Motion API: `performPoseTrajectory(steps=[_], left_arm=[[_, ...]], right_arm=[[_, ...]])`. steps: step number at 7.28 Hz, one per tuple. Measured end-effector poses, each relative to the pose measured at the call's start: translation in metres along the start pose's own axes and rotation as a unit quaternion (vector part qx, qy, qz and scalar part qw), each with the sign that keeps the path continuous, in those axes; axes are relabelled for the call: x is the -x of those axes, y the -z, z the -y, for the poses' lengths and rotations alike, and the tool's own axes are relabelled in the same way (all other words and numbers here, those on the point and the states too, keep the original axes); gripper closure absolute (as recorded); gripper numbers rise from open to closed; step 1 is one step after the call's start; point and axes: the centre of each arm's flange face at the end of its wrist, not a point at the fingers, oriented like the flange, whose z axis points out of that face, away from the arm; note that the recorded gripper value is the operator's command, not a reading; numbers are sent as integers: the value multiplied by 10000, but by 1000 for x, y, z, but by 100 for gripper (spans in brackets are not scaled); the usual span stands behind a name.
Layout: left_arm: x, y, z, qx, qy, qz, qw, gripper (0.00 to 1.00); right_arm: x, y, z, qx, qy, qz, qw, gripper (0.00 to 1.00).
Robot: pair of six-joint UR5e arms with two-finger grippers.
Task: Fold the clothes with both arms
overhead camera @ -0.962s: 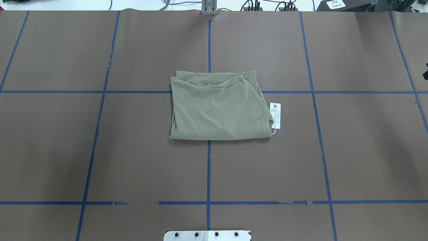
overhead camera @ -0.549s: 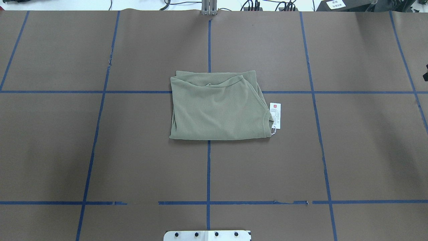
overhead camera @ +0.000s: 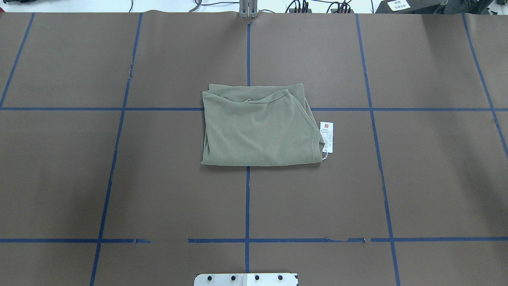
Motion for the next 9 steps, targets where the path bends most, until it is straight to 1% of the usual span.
performPoseTrajectory(steps=[1,3,5,9], left_arm=[[-2,2,0,-37,-49,-3,10000,0],[-10,8,0,-128,-125,-24,9998,0],[-3,2,-1,-79,-84,2,9999,0],[-9,9,10,-154,5,53,9999,0]], right_arm=[[-5,0,-4,7,-43,50,10000,0],[-8,0,-6,6,-57,63,10000,0],[-9,0,-5,9,-92,48,9999,0],[-16,-7,-2,68,-173,3,9998,0]])
